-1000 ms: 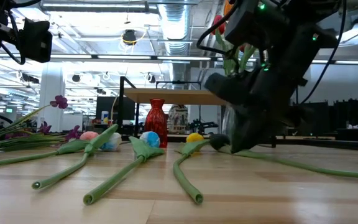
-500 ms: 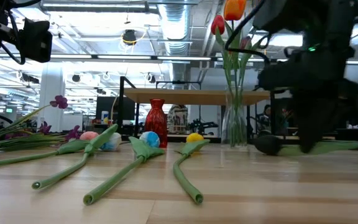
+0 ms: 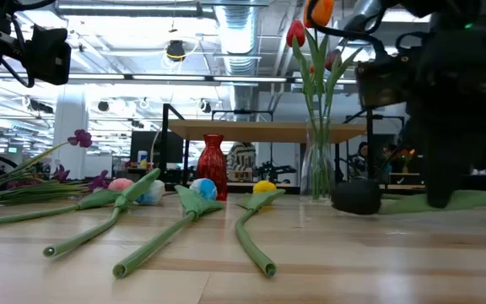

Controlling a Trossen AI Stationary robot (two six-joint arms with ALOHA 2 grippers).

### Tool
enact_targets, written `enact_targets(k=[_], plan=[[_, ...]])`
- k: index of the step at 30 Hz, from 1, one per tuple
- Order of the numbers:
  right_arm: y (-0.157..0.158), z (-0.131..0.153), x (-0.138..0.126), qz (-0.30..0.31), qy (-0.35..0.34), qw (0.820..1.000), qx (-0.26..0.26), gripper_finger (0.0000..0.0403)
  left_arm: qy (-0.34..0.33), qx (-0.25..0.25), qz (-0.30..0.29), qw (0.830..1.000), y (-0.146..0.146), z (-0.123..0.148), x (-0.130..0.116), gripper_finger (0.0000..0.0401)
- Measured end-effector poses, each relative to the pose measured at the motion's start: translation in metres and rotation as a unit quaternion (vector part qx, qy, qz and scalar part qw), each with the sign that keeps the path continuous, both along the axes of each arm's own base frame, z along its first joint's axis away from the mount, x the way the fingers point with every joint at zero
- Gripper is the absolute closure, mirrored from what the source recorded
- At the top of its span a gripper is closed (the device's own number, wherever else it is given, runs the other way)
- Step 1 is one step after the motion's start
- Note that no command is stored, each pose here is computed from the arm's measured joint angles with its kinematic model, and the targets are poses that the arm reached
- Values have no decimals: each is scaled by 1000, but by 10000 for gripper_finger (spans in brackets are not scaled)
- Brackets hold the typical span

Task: Pick and place flowers into a vace then onto a shelf
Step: Put the black flower into the transparent vase

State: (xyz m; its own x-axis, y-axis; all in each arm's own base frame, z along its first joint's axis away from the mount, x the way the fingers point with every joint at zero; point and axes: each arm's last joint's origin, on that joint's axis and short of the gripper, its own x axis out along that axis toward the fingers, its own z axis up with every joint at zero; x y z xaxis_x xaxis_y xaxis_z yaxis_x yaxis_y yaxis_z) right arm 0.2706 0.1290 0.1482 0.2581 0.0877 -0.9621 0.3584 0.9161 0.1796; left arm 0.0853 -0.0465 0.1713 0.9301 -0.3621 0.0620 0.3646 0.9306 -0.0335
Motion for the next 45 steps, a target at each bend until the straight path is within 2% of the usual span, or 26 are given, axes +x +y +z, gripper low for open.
enact_targets(k=[6, 14, 18, 23, 27, 31, 35, 41, 45], plan=[[-14, 3, 14, 81, -51, 995, -26, 402, 0, 0, 0, 1000, 0, 0, 0, 99], [-37, 8, 33, 185, -115, 975, -45, 402, 0, 0, 0, 1000, 0, 0, 0, 99], [-47, 10, 41, 208, -145, 967, -41, 402, 0, 0, 0, 1000, 0, 0, 0, 99], [-57, 23, 58, 209, -217, 954, -13, 402, 0, 0, 0, 1000, 0, 0, 0, 99], [-56, 47, 75, 224, -282, 933, -19, 402, 0, 0, 0, 1000, 0, 0, 0, 99], [-43, 80, 90, 256, -347, 901, -46, 402, 0, 0, 0, 1000, 0, 0, 0, 99], [-24, 113, 99, 232, -407, 879, -91, 402, 0, 0, 0, 1000, 0, 0, 0, 99], [16, 154, 93, 145, -473, 846, -199, 401, 0, 0, 0, 1000, 0, 0, 0, 99], [41, 184, 70, 101, -520, 804, -271, 401, 0, 0, 0, 1000, 0, 0, 0, 99]])
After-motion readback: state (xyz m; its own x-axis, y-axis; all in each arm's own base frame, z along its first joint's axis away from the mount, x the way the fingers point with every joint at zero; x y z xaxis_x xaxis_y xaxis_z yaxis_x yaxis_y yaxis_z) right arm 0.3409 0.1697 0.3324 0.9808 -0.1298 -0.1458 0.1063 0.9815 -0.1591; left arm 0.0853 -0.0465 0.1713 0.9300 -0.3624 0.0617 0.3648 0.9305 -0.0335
